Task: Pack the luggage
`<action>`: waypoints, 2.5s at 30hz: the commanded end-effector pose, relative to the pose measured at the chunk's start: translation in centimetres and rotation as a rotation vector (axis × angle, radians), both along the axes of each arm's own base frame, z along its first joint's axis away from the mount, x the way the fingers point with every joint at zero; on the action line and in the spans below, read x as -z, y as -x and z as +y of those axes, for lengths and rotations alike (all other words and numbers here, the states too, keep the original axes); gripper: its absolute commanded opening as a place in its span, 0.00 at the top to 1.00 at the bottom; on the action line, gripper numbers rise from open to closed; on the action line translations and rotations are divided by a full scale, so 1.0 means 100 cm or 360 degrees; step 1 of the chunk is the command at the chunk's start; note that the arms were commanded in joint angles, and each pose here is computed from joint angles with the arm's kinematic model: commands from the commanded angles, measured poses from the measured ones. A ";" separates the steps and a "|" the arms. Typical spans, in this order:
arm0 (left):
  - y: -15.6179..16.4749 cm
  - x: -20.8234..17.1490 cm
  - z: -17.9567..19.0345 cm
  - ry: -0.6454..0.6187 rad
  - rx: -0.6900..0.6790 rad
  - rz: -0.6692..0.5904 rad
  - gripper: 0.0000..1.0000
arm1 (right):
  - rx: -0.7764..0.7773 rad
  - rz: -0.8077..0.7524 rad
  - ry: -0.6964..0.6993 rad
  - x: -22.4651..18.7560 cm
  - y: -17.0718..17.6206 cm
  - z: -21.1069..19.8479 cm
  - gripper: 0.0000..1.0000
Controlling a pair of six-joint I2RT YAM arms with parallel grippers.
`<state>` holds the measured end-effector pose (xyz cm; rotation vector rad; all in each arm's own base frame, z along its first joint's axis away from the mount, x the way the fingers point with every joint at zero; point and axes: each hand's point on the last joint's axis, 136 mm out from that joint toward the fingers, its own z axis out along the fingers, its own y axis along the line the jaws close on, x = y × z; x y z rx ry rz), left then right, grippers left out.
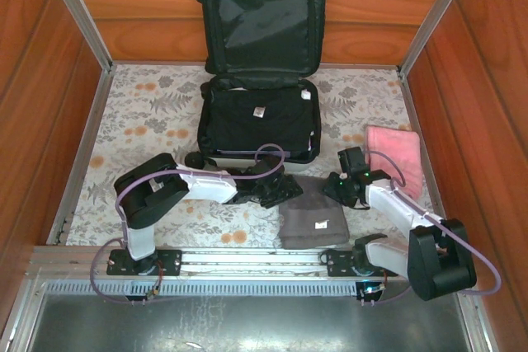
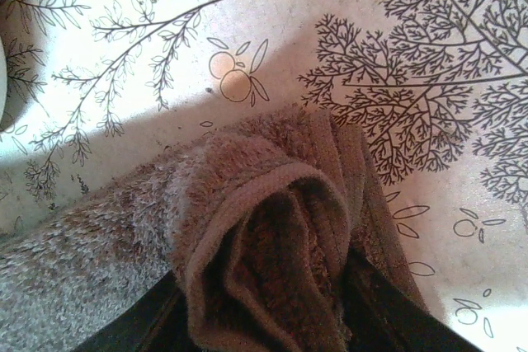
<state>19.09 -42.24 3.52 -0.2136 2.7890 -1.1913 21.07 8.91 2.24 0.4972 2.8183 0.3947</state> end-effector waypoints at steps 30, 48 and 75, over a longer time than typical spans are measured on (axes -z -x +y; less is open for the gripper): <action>0.002 -0.109 0.031 -0.0447 0.0289 -0.0607 1.00 | -0.0009 -0.0818 0.0368 -0.135 -0.015 -0.043 0.37; -0.110 -0.243 0.127 -0.0722 0.0277 -0.1160 1.00 | -0.0054 -0.0883 0.0405 -0.148 -0.046 -0.032 0.35; -0.258 -0.197 0.146 -0.0554 0.0038 -0.0942 1.00 | -0.0079 -0.0825 0.0527 -0.140 -0.057 -0.037 0.34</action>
